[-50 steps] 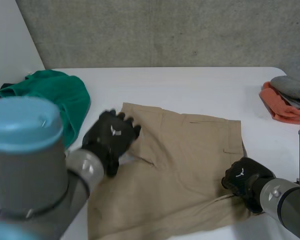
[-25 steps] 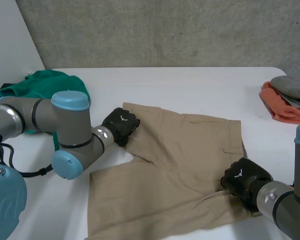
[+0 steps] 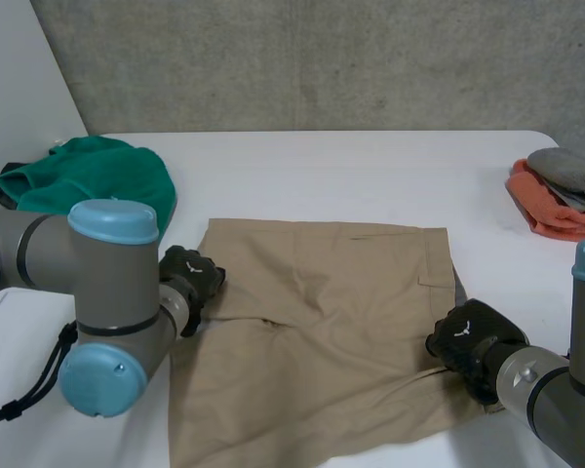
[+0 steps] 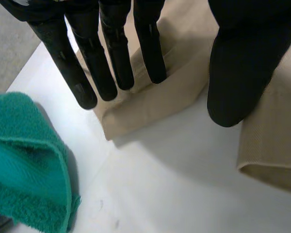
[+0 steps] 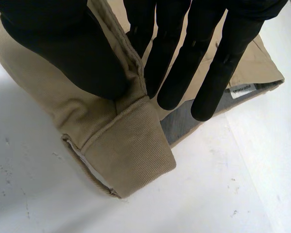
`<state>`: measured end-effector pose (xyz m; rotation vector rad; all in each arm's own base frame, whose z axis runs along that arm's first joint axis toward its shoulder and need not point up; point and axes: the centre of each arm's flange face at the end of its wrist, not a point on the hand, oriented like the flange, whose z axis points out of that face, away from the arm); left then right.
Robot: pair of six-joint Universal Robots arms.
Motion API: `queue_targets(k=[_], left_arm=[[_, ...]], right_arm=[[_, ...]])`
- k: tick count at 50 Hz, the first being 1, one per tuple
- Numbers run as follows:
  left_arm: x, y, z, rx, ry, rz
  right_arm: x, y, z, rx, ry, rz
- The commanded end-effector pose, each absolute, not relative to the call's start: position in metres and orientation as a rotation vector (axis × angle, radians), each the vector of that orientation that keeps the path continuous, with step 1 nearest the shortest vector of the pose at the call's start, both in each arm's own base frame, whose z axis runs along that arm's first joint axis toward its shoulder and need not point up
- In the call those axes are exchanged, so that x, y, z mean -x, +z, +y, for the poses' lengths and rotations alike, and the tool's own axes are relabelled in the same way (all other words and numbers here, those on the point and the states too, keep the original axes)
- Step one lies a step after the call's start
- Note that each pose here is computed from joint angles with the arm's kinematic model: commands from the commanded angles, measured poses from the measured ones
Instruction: Fold the laundry.
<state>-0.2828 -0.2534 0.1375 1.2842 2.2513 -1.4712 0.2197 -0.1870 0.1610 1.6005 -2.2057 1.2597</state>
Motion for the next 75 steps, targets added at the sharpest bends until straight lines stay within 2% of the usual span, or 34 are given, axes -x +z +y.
queue_targets(k=[1,5,8,12,16,27,35,39,43,49,55,61,65,70,75], left_arm=[[0.278,0.198,-0.227,-1.199,-1.688,2.212],[0.267,0.227,-0.201,-1.103,-1.809,2.262],[0.262,0.233,-0.174,-1.080,-1.847,2.339],[0.259,0.218,-0.128,-1.201,-1.748,2.464],[0.254,0.199,-0.101,-1.302,-1.602,2.532],[0.243,0.181,-0.078,-1.339,-1.408,2.642],[0.259,0.163,-0.098,-1.356,-1.352,2.620],[0.281,0.155,-0.133,-1.351,-1.487,2.505],[0.301,0.173,-0.201,-1.147,-1.800,2.206],[0.332,0.186,-0.261,-1.011,-2.038,1.822],[0.344,0.167,-0.315,-0.977,-2.036,1.574],[0.360,0.150,-0.341,-0.933,-2.089,1.502],[0.365,0.147,-0.349,-0.912,-2.112,1.486],[0.367,0.148,-0.337,-0.940,-2.110,1.502],[0.358,0.171,-0.318,-0.925,-2.142,1.528]], right_arm=[[-0.220,0.161,-0.190,-1.570,1.289,-2.210],[-0.220,0.161,-0.191,-1.560,1.294,-2.220],[-0.219,0.161,-0.191,-1.556,1.293,-2.221],[-0.219,0.161,-0.193,-1.545,1.303,-2.219],[-0.219,0.161,-0.195,-1.535,1.314,-2.211],[-0.218,0.161,-0.195,-1.529,1.312,-2.209],[-0.224,0.167,-0.199,-1.531,1.368,-2.177],[-0.231,0.177,-0.216,-1.480,1.507,-2.085],[-0.242,0.182,-0.245,-1.402,1.669,-1.963],[-0.258,0.182,-0.288,-1.313,1.834,-1.819],[-0.278,0.163,-0.337,-1.270,1.937,-1.685],[-0.294,0.136,-0.380,-1.205,2.031,-1.538],[-0.298,0.133,-0.394,-1.130,2.098,-1.472],[-0.296,0.140,-0.390,-1.093,2.133,-1.520],[-0.281,0.162,-0.365,-1.100,2.090,-1.755]])
